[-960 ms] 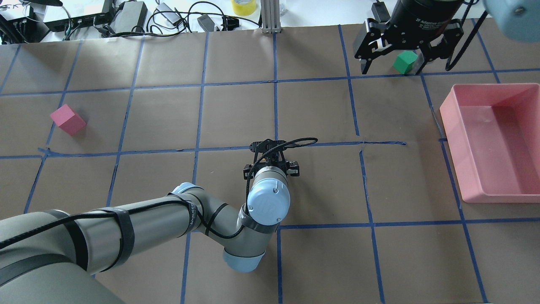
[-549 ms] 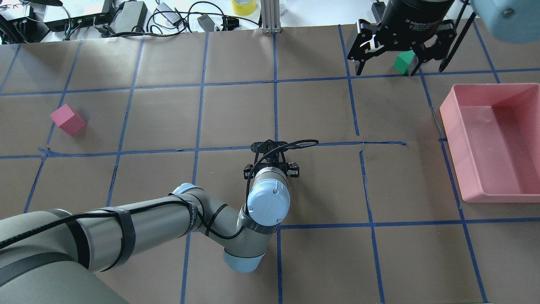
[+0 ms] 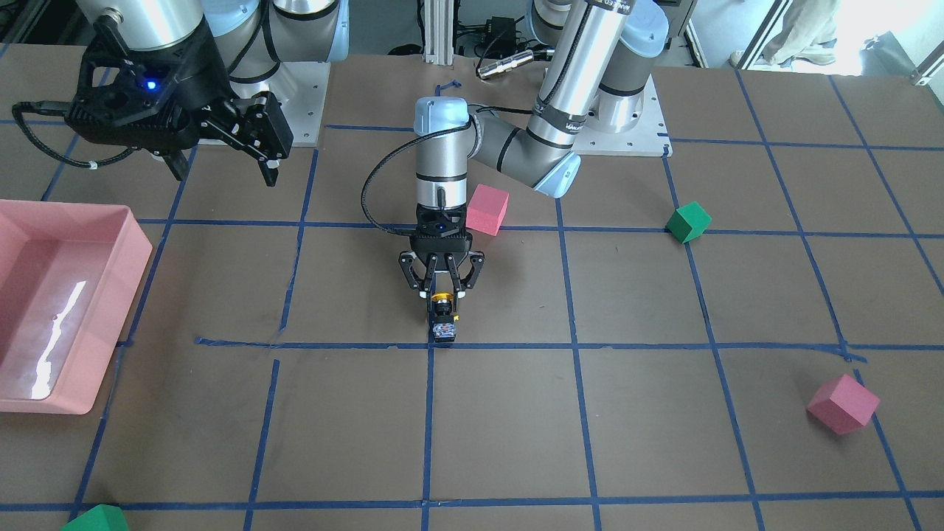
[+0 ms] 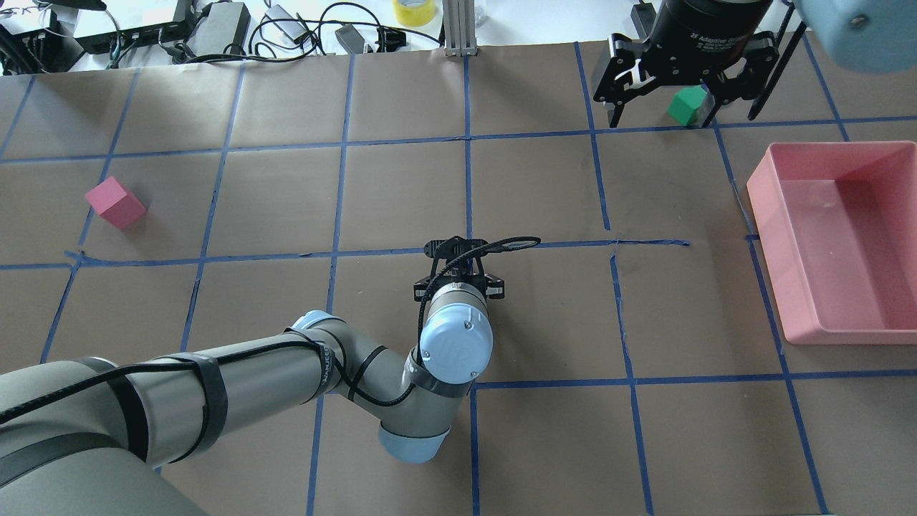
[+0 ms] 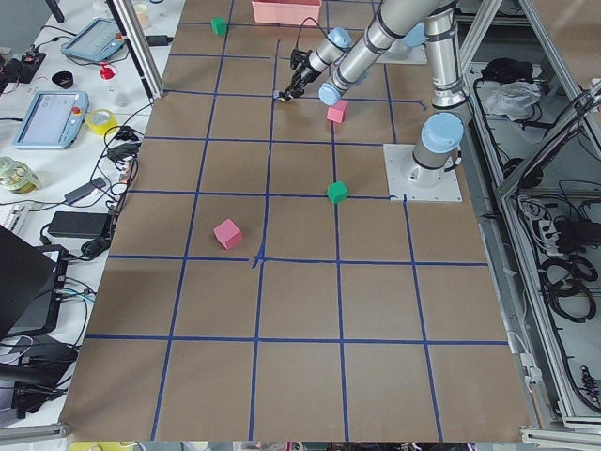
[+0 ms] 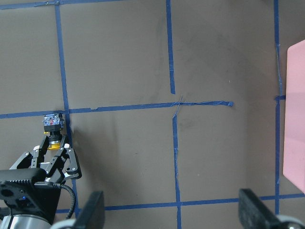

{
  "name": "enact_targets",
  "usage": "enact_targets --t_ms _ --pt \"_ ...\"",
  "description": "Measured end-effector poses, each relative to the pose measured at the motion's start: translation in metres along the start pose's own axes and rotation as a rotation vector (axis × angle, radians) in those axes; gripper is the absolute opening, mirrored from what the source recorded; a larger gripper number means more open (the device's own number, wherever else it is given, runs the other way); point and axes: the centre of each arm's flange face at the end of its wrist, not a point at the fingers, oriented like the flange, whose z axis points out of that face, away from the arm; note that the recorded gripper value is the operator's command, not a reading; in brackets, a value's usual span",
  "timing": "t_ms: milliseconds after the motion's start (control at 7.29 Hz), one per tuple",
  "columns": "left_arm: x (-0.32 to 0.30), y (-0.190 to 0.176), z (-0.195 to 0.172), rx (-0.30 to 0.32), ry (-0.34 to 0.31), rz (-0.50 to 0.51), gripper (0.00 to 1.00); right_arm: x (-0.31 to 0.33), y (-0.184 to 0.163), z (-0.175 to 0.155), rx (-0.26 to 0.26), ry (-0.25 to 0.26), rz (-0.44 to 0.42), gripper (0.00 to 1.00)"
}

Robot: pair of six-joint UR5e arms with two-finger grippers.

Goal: Align button upright
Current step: 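Lift the button with the left gripper and rotate it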

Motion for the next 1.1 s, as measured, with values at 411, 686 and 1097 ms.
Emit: enact_targets --t_ms 411,686,1097 --pt "-0.019 -0.047 -0.018 -0.038 -0.013 -0.035 0.00 0.001 0.000 0.000 -0.001 0.001 0.002 1.00" --pt "-0.036 -0.100 -0.030 -0.189 -0.030 -0.071 0.00 0.001 -0.001 0.001 -0.003 0.001 0.001 1.00" --pt "-0.053 -0.175 -0.049 -0.497 -0.037 -0.217 0.00 0.003 -0.001 0.003 -0.007 0.003 0.004 1.00"
